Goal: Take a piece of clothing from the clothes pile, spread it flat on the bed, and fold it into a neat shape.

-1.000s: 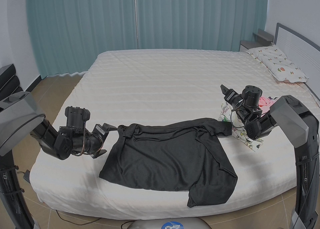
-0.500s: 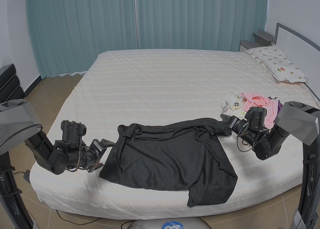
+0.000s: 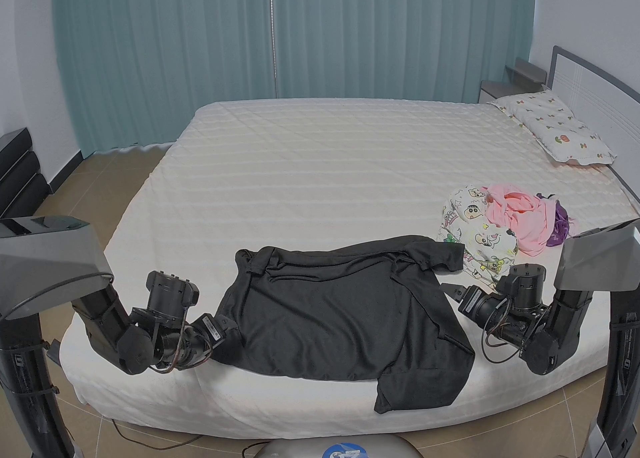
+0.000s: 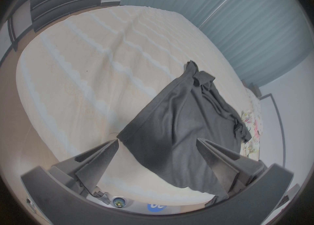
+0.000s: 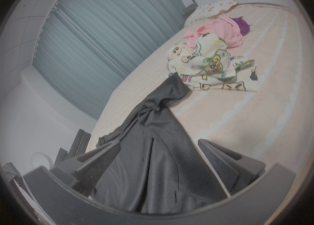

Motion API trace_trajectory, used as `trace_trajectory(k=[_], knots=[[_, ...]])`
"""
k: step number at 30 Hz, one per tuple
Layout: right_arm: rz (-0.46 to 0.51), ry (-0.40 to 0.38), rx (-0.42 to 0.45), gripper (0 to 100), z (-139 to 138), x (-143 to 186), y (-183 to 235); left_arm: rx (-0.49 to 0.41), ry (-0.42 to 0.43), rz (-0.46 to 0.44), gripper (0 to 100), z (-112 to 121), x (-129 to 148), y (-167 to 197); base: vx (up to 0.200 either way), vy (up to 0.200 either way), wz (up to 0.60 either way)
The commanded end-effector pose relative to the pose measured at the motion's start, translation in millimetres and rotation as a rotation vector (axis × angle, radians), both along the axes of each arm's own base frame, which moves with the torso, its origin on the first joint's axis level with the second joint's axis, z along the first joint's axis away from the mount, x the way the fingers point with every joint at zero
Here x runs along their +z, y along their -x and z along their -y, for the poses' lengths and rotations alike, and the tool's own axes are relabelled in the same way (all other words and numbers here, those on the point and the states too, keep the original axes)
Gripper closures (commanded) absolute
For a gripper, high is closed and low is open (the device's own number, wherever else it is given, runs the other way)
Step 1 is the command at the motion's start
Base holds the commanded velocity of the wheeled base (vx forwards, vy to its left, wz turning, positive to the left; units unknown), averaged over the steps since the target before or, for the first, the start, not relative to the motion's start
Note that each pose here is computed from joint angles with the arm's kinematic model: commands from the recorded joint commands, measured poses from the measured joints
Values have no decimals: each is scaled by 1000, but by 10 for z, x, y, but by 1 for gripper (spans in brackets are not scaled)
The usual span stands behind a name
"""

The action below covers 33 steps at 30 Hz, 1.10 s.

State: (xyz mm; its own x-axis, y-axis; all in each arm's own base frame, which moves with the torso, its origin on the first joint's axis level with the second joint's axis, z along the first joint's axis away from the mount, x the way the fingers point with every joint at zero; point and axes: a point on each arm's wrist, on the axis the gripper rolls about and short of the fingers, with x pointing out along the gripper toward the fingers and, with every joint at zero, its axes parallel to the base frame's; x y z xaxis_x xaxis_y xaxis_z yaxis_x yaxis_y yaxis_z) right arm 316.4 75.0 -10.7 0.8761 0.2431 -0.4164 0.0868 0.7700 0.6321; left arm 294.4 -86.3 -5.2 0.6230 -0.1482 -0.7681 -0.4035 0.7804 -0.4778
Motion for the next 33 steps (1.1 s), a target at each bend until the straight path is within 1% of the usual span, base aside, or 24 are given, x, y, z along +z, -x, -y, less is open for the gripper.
trace_trajectory(k=[1,6,12,13,19,22,26,31,33], knots=[[-14,-5,1,0,0,-26,21,1,-20,-32,0,-3,-122,-7,0,0,0],[-1,-11,7,0,-22,-45,19,10,-17,-14,0,27,-160,-129,0,0,0],[-4,-10,9,0,-23,-86,14,16,-29,-21,0,37,-227,-173,0,0,0],[-4,-10,9,0,-23,-86,14,16,-29,-21,100,37,-227,-173,0,0,0],[-8,-8,10,0,-17,-75,40,19,-34,-29,100,22,-226,-141,0,0,0],[-23,-11,34,0,-14,-91,76,29,-41,-50,100,-25,-224,-83,0,0,0],[-49,-9,63,0,3,-99,153,38,-52,-47,100,-87,54,59,0,0,0],[-70,19,114,0,43,-142,206,47,-79,-142,100,-171,279,254,0,0,0],[-73,24,113,0,57,-153,205,59,-80,-162,100,-214,294,301,0,0,0]])
